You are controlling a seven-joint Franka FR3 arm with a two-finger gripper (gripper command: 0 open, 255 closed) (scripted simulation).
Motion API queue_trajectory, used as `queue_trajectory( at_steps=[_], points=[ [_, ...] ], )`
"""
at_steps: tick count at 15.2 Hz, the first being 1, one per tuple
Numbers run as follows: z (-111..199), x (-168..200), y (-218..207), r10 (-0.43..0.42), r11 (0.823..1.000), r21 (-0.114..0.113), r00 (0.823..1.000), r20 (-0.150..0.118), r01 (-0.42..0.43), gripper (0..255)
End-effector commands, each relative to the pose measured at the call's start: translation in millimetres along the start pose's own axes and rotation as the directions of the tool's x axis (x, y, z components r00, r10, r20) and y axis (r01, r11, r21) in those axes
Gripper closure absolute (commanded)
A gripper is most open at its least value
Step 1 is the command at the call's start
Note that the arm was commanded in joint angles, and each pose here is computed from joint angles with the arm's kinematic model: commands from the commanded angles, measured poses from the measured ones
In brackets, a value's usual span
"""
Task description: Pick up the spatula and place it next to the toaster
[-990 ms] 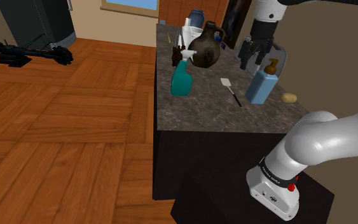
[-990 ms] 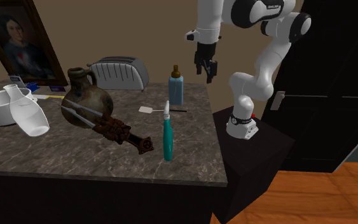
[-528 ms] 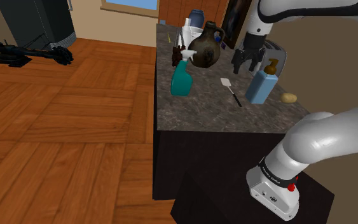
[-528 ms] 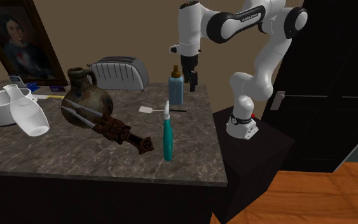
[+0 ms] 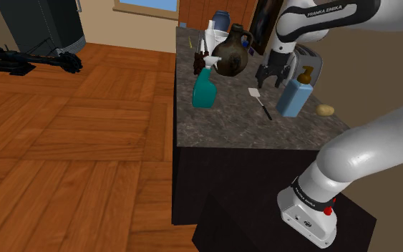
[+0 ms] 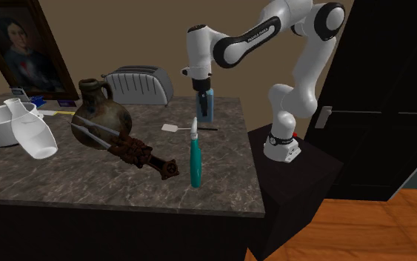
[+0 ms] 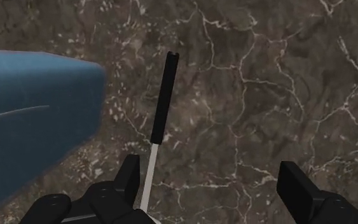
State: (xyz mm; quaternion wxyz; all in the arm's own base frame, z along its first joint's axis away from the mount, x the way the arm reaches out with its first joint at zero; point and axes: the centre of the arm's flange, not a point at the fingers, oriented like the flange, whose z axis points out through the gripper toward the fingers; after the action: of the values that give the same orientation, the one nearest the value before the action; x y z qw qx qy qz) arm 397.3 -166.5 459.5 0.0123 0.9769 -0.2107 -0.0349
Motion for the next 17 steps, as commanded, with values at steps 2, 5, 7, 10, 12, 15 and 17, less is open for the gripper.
queue_trajectory(
  at_steps=[2,5,7,10,12,15,17],
  points=[
    [26.6,27.0,19.5,0.058,0.998,0.016,0.998,0.002,-0.058,0],
    [51.9,51.1,41.0,0.114,0.993,0.032,0.993,0.006,-0.114,0],
    [69.1,66.4,55.8,0.151,0.988,0.043,0.988,0.009,-0.151,0],
    [84.4,75.1,64.4,0.173,0.984,0.049,0.985,0.011,-0.173,0],
    [94.9,75.0,63.8,0.173,0.984,0.049,0.985,0.011,-0.173,0],
    [110.7,75.0,63.0,0.173,0.984,0.049,0.985,0.011,-0.173,0],
    [119.0,74.9,62.6,0.173,0.984,0.049,0.985,0.011,-0.173,0]
  ],
)
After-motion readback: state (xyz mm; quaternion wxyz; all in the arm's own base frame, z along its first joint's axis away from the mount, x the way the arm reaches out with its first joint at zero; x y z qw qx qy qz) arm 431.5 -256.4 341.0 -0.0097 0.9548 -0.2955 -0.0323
